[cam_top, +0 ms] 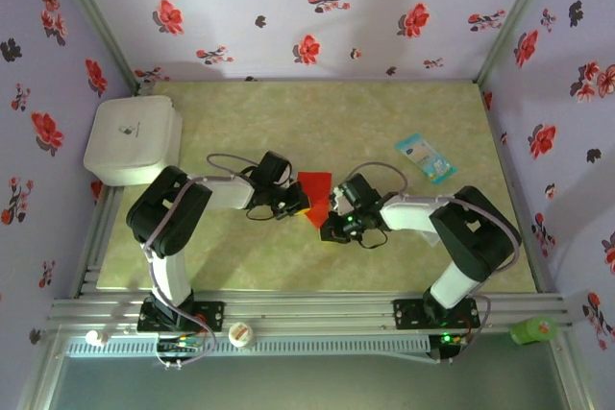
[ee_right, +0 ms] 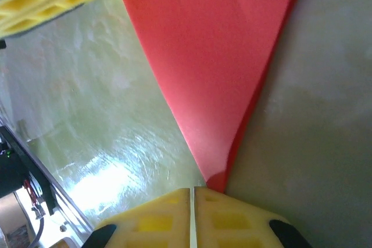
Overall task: Fold a paper plane with a square sheet of paper (pick it up from the middle)
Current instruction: Third fold the triangle at the center of the table.
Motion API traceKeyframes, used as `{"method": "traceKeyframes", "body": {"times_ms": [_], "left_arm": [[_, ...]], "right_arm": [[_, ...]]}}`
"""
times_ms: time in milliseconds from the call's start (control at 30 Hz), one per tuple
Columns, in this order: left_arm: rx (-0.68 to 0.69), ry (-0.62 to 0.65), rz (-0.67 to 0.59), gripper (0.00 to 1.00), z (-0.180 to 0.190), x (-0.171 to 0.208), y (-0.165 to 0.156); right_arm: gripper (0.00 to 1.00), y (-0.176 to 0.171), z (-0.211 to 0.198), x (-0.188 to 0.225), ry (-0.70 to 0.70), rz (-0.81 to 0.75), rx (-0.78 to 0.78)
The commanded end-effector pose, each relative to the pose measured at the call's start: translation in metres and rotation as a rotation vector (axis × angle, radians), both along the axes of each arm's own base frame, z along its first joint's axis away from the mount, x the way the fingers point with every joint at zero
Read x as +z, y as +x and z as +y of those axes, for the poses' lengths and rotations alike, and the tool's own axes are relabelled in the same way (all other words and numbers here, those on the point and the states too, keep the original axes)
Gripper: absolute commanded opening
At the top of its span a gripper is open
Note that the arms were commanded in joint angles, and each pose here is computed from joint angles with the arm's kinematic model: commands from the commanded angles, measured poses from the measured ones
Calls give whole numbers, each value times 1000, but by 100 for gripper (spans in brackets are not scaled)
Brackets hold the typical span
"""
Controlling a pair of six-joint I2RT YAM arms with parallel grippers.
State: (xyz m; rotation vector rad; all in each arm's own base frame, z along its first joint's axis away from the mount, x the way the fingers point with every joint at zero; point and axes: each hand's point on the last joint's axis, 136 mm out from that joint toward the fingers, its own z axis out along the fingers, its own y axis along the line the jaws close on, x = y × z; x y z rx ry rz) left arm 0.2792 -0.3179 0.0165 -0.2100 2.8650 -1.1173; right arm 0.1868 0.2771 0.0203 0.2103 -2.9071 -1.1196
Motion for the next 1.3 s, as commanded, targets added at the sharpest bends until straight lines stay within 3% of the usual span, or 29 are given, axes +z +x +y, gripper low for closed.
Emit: {"method": "traceKeyframes", "body": {"times_ms": [0, 100, 200, 667, 800, 1267], "left_arm": [[25, 127, 70, 0, 25, -34, -13], [33, 122, 69, 0, 25, -32, -12], [51, 113, 66, 0, 25, -31, -12], [129, 81, 69, 0, 21, -32, -16], [130, 84, 69, 0, 21, -32, -16], [117, 78, 51, 0, 19, -26, -14]], "right_arm": [[11, -2, 0, 25, 17, 1, -6], [11, 16, 5, 66, 66, -80, -34], [9, 35, 1, 73, 42, -97, -97], [3, 55, 18, 34, -33, 2, -129], [3, 57, 29, 32, 8, 16, -120], [2, 60, 25, 5, -40, 43, -127]]}}
